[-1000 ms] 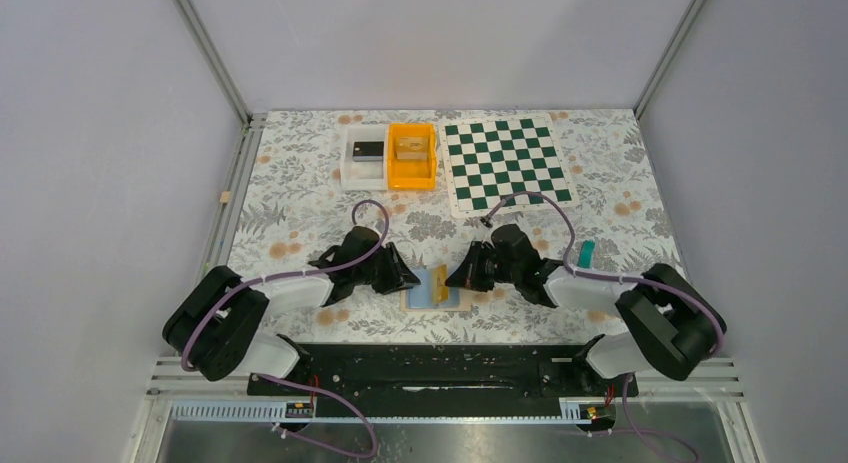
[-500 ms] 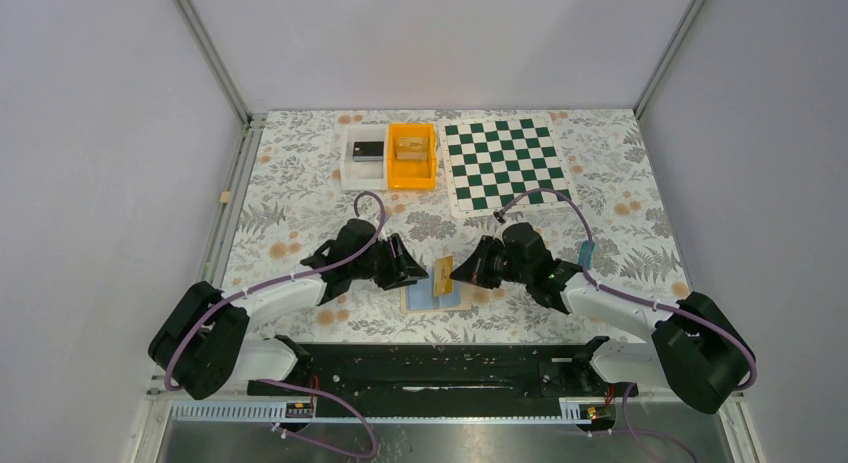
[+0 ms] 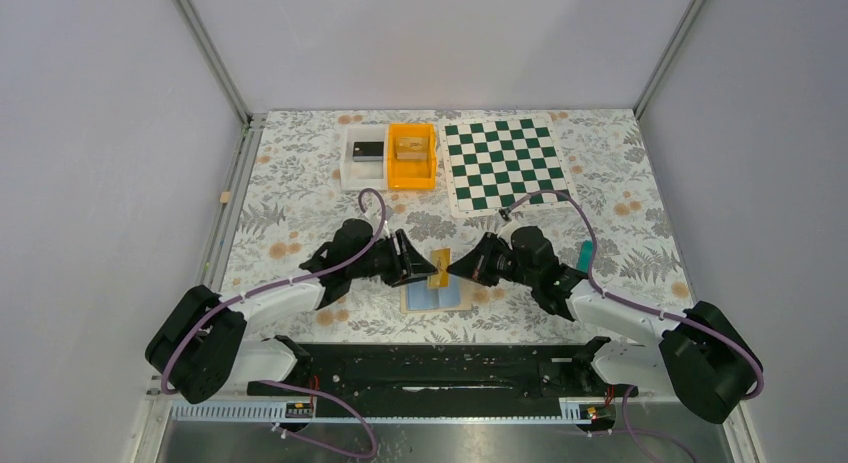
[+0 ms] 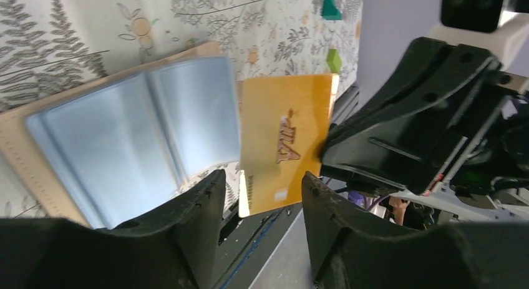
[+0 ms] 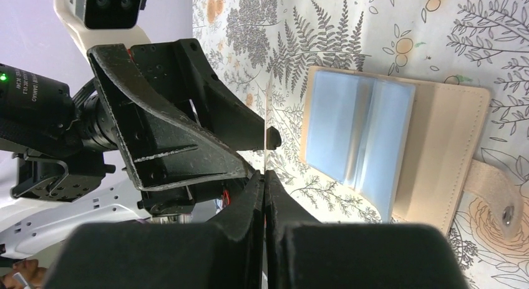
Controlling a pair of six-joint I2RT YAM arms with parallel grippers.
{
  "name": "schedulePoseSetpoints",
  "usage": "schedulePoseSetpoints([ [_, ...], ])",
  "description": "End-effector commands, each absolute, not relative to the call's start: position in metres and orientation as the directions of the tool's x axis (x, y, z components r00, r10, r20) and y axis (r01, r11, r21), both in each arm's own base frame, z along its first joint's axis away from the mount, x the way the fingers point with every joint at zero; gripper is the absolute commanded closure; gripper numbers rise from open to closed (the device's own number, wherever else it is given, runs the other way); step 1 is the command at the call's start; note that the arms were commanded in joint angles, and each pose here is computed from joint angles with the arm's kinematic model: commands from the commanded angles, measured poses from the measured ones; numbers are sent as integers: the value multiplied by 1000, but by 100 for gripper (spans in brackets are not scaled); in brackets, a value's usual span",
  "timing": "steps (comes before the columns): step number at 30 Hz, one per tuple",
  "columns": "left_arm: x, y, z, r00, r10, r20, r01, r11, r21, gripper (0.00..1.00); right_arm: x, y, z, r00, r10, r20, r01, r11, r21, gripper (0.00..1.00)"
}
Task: Take the credit cards out of the card holder
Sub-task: Place the credit card in the storage box.
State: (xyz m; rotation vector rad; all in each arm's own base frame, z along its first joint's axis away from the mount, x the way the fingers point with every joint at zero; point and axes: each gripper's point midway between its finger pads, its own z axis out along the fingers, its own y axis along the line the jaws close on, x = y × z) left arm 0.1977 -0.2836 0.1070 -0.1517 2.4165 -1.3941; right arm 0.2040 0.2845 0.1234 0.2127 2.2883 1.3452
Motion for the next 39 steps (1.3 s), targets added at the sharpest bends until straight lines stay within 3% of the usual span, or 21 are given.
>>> schedulePoseSetpoints([
  [1,195,-298,141,-928,-248,-277,165,393,-904,56,205,289,143,-867,382,-320,-139,431,892,100],
  [13,193,-288,171,-891,-320,-323,208,345,-915,99,196,293,143,-885,328,-330,-178,417,891,100],
  [21,191,-285,168,-888,-319,-332,214,352,-911,100,191,293,145,-893,308,-329,-188,409,893,100],
  [24,192,-282,161,-887,-312,-340,206,393,-896,90,192,291,149,-886,326,-331,-183,410,894,100],
  [26,192,-281,158,-888,-310,-339,198,407,-892,72,195,288,150,-877,347,-332,-174,415,893,100],
  [29,191,-280,157,-887,-316,-337,197,401,-895,58,198,287,153,-865,388,-319,-156,396,905,100],
  [39,190,-285,148,-894,-344,-287,164,344,-924,43,204,286,150,-851,462,-250,-92,338,937,100],
])
